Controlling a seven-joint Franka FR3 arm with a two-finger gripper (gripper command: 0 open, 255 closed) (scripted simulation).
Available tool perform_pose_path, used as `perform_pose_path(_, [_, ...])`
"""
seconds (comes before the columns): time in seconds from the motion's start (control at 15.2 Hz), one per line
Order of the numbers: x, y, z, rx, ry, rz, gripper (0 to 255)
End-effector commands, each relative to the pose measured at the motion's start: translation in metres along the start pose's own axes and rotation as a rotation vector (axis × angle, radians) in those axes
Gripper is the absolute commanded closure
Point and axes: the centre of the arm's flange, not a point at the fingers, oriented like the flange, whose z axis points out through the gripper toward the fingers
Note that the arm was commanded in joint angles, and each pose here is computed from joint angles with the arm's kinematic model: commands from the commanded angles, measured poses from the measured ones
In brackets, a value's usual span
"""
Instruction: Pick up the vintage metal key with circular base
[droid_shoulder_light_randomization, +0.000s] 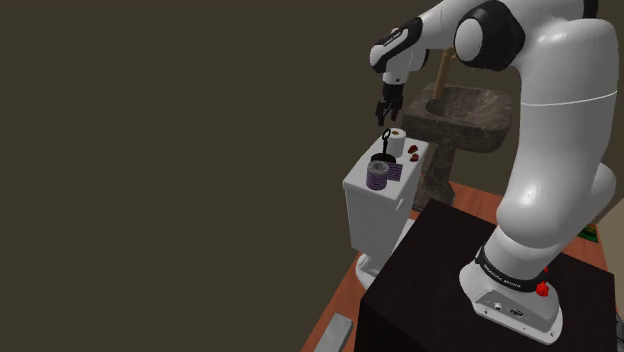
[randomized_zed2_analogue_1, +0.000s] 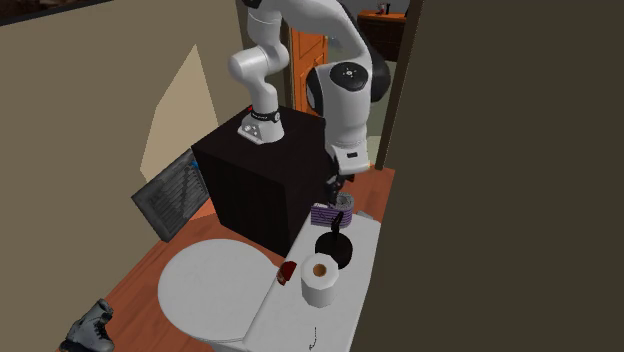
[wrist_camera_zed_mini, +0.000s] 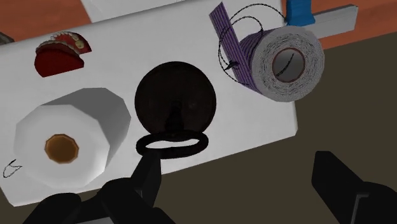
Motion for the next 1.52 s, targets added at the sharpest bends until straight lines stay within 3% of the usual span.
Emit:
perform_pose_path(0.0, [0.011,0.026,0.014,0.007,-0.003,0.016,0])
perform_pose_path(0.13, [0.018,0.045,0.024,0.012,-0.006,0.031,0])
perform_pose_path(0.73, [0.019,0.049,0.063,0.012,-0.006,0.031,0])
perform_pose_path(0.79, [0.019,0.05,0.063,0.012,-0.006,0.031,255])
perform_pose_path(1.45, [0.019,0.049,0.058,0.012,-0.006,0.031,255])
